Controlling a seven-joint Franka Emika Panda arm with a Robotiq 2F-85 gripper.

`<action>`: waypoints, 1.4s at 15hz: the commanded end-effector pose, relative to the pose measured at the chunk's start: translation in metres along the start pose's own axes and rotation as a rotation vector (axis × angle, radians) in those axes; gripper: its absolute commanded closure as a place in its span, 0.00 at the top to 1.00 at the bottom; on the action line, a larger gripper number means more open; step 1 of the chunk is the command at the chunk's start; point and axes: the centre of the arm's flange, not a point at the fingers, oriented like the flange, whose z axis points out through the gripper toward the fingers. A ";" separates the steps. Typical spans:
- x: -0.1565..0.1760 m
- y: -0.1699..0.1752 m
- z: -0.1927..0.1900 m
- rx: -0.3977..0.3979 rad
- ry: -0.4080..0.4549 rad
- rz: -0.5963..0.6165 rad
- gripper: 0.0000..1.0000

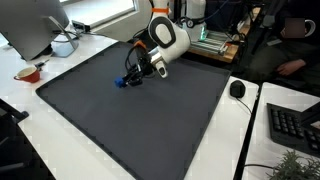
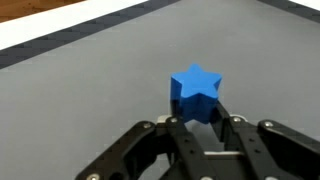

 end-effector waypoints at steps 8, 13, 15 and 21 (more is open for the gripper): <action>-0.008 0.000 -0.001 0.003 -0.009 0.020 0.33; -0.009 0.000 -0.002 0.006 -0.008 0.024 0.33; -0.009 0.000 -0.002 0.007 -0.008 0.025 0.33; -0.009 0.000 -0.002 0.007 -0.008 0.025 0.33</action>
